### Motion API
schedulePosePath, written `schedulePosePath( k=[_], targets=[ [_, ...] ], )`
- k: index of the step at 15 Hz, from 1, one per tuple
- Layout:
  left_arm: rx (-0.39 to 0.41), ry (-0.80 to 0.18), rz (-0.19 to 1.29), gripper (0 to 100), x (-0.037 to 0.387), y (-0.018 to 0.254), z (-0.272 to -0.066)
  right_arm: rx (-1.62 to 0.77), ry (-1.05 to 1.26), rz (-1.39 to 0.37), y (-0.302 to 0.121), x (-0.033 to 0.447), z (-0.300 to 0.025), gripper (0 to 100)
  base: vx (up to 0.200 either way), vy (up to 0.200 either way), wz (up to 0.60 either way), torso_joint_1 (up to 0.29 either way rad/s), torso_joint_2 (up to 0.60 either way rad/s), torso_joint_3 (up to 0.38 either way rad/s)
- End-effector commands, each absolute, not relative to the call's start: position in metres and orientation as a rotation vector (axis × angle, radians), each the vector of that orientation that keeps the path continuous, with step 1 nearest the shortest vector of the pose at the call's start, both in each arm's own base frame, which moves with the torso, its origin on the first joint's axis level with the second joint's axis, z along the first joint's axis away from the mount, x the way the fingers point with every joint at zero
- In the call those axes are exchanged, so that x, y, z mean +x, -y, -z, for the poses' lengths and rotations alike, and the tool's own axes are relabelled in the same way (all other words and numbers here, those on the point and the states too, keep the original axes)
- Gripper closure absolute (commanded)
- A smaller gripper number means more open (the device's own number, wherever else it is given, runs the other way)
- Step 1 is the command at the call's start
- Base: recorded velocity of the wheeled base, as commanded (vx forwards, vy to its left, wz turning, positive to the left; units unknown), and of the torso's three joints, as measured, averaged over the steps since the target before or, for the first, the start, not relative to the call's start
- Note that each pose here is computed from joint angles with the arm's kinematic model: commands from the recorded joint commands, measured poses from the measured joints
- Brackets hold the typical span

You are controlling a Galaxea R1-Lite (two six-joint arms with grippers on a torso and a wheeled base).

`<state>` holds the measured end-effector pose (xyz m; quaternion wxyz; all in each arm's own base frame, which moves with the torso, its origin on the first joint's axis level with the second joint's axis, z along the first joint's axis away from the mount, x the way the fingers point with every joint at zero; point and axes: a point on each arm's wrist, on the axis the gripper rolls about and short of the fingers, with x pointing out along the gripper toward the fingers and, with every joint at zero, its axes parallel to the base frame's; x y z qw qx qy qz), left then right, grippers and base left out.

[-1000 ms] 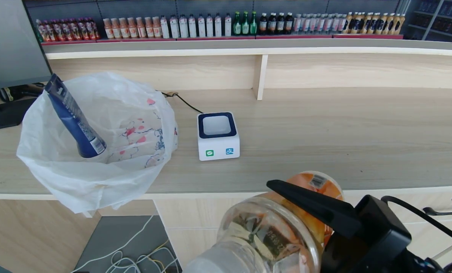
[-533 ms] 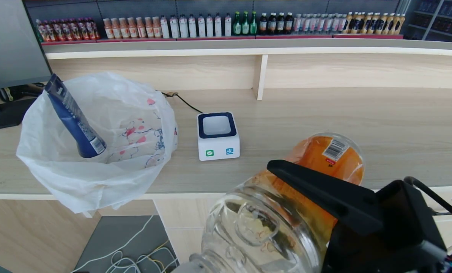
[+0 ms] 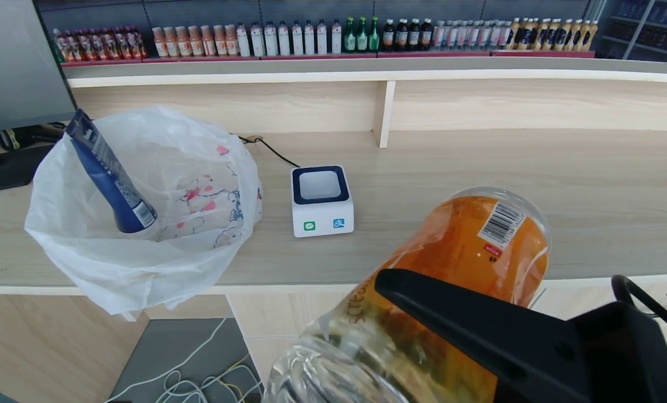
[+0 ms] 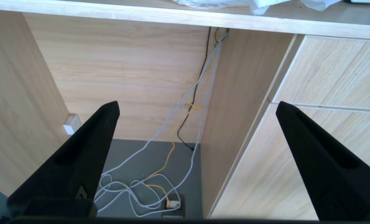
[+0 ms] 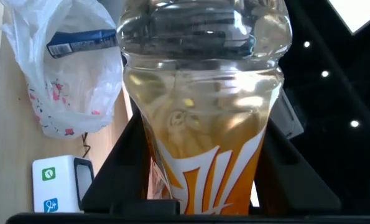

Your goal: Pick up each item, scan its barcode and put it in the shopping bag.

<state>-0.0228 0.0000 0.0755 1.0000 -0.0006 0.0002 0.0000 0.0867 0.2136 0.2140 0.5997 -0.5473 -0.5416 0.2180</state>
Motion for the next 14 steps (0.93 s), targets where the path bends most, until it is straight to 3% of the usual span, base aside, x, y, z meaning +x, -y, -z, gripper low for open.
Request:
schedulePosePath(
  k=[1,14],
  targets=[
    [-0.002,0.000,0.002,0,-0.023,0.000,-0.075,-1.283,1.274,-0.523,-0.220,0.083,-0.210,100,0.000,0.000,0.00,0.000,0.00,0.000],
    [-0.002,0.000,0.000,0,-0.023,0.000,-0.075,-1.350,1.355,-0.499,-0.230,0.073,-0.208,100,0.000,0.000,0.00,0.000,0.00,0.000]
  ],
)
